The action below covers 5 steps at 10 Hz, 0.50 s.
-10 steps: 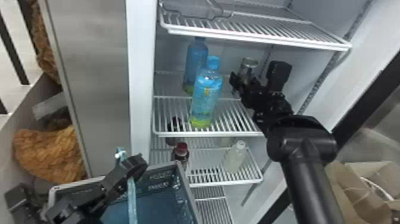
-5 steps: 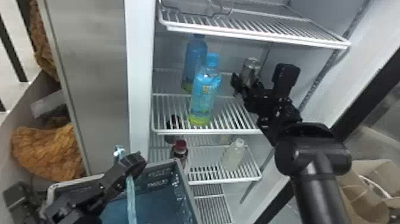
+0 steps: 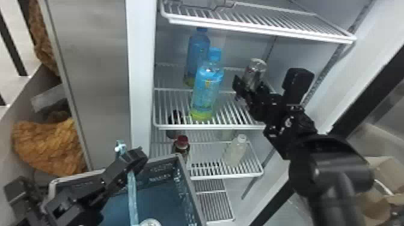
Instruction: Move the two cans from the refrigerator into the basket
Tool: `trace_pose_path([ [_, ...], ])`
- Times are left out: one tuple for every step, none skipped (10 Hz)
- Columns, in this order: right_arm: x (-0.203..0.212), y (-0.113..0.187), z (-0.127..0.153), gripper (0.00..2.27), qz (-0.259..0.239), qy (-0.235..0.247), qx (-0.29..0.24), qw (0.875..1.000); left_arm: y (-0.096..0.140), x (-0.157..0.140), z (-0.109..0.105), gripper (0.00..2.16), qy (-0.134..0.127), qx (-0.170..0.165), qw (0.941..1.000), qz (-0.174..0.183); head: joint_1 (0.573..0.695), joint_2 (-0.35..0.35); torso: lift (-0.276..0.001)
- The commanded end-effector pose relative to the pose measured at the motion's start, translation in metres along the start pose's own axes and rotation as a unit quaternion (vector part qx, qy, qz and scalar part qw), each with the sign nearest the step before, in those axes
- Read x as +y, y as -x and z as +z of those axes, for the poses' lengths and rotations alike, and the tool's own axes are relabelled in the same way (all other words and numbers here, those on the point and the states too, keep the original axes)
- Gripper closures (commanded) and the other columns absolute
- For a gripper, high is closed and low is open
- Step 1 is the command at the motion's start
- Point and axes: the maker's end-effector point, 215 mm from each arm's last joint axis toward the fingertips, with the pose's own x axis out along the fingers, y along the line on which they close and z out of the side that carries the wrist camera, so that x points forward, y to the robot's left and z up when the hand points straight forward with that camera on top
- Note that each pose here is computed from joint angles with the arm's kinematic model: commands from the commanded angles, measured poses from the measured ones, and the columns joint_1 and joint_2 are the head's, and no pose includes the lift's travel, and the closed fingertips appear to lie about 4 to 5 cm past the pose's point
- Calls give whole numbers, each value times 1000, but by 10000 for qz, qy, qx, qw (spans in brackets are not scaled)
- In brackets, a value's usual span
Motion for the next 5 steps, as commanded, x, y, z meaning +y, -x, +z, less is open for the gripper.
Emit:
trace_pose_path([
  [2,23,2,1282,26,2,24,10000,0,0,-2,1200,20,12,10000,-7,673,-262,-35],
  [-4,36,2,1282,-18,2,41,10000,0,0,-2,1200,16,15,10000,-1,678,-263,-35],
  [-3,48,4,1282,-23,47,64,10000,0,0,-2,1200,16,15,10000,-1,684,-271,-35],
  [-2,60,4,1282,4,56,97,9999,0,0,-1,1200,11,7,10000,1,690,-281,-35],
  [6,72,6,1282,96,38,99,9999,2,1,-1,1200,17,7,10000,14,695,-286,-35],
])
